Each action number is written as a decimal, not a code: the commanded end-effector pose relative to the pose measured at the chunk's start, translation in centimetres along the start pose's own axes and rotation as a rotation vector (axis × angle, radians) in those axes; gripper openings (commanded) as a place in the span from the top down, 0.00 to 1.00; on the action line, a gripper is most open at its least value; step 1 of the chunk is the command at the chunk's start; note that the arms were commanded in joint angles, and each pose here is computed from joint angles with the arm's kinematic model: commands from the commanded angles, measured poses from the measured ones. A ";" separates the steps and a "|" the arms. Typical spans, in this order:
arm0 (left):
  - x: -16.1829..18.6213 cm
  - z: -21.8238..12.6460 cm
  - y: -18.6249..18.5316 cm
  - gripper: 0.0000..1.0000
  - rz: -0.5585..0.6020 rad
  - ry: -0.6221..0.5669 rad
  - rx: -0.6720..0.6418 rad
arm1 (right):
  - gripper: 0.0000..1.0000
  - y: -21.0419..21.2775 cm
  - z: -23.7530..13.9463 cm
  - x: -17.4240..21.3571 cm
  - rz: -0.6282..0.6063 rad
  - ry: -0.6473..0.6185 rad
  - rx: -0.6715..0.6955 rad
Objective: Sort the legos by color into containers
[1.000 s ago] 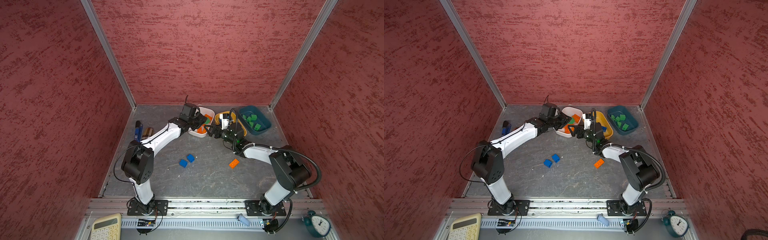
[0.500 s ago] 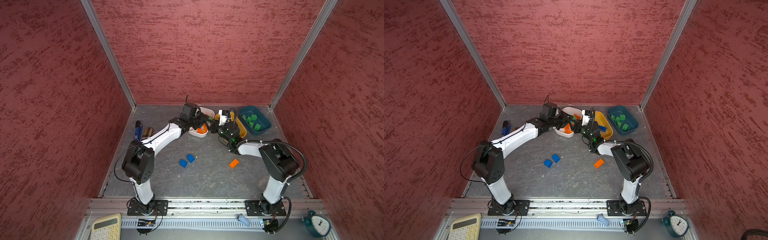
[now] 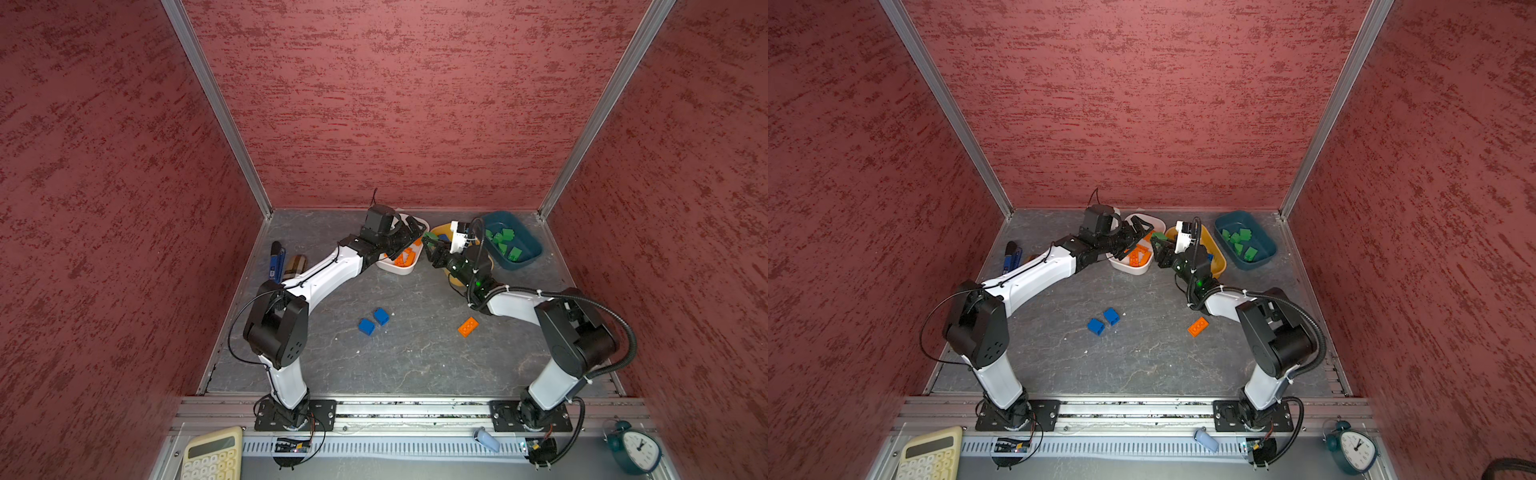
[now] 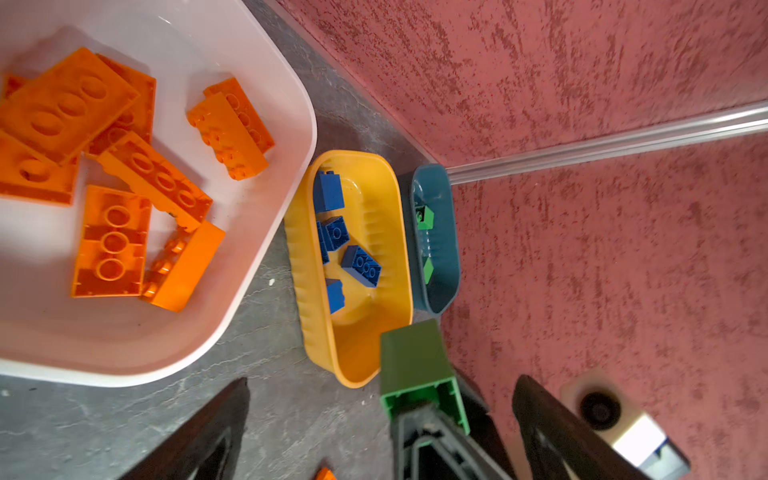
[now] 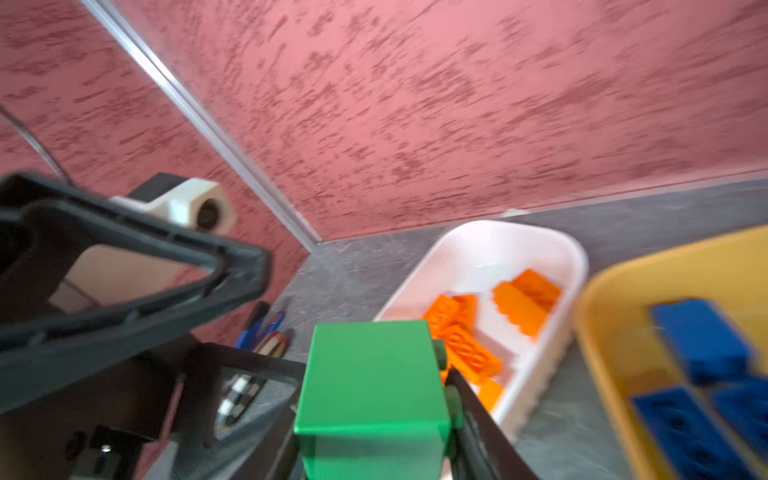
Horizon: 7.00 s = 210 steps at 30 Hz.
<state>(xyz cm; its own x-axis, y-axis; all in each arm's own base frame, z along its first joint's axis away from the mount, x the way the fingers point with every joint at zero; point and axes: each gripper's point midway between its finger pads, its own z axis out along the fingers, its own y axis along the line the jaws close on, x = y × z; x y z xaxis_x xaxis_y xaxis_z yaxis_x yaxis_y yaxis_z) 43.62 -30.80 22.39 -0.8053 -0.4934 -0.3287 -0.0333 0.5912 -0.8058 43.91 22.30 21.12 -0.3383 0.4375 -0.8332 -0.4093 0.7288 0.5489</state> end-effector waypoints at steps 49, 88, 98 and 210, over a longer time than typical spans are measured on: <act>14.7 -6.0 18.2 0.10 0.783 0.652 -0.579 | 0.01 -20.0 -10.2 -9.8 0.084 0.197 0.678; 12.2 -0.9 9.9 0.62 0.816 0.438 -0.320 | 0.01 -15.7 -11.6 -5.5 0.110 0.274 0.566; 11.3 4.7 -1.0 0.61 0.799 0.357 0.022 | 0.01 -15.2 -14.1 -3.6 0.176 0.292 0.623; -3.9 -6.3 11.0 0.01 0.186 -0.236 -0.382 | 0.76 2.4 0.3 9.7 -0.172 0.472 0.253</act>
<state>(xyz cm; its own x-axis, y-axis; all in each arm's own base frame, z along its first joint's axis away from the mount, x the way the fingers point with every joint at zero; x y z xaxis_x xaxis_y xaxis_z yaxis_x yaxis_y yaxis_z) 43.26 -20.41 18.00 -0.6925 -0.4287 -0.5802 -0.0929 0.8506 -0.5176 36.94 25.89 11.44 -0.7354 0.0697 -0.6740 -0.2060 0.9246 0.3205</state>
